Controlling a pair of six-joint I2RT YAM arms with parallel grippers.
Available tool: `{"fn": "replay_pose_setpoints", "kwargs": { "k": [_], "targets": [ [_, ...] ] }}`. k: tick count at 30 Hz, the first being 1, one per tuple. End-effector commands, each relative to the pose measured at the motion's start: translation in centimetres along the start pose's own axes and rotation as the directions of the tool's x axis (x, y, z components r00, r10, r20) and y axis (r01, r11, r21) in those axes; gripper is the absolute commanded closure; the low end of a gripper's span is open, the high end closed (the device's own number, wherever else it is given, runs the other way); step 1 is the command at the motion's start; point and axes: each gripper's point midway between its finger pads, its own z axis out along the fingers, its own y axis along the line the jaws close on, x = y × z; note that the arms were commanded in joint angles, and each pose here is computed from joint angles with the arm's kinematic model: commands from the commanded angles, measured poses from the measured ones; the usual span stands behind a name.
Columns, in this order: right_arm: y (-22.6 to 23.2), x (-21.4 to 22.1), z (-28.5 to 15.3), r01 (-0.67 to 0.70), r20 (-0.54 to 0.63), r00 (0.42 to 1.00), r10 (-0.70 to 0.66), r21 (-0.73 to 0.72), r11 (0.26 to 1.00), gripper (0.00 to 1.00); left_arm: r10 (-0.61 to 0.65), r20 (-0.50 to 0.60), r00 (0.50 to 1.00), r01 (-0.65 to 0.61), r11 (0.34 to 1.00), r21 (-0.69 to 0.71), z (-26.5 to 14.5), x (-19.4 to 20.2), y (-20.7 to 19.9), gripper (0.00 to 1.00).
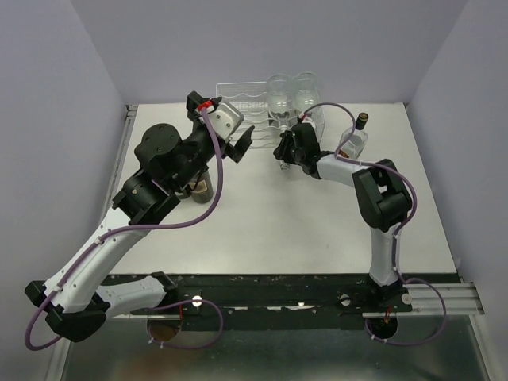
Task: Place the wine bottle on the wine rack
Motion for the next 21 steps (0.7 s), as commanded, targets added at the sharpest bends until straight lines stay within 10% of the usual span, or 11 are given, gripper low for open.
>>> {"fn": "replay_pose_setpoints", "kwargs": {
  "k": [1, 8, 21],
  "targets": [
    [1.3, -5.1, 0.3, -0.108, 0.099, 0.989, 0.110, -0.019, 0.994, 0.59, -0.001, 0.023, 1.000, 0.001, 1.000, -0.011, -0.4, -0.5, 0.2, 0.01],
    [1.1, -1.7, -0.1, -0.123, -0.061, 0.991, 0.122, -0.006, 0.992, 0.21, 0.005, 0.025, 1.000, -0.005, 1.000, -0.014, -0.2, -0.3, 0.2, 0.01],
    [-2.3, 0.6, -3.9, -0.100, -0.096, 0.989, 0.115, 0.142, 0.985, 0.14, 0.005, 0.011, 1.000, -0.004, 1.000, -0.021, -0.2, 0.5, 0.1, 0.01]
  ]
}}
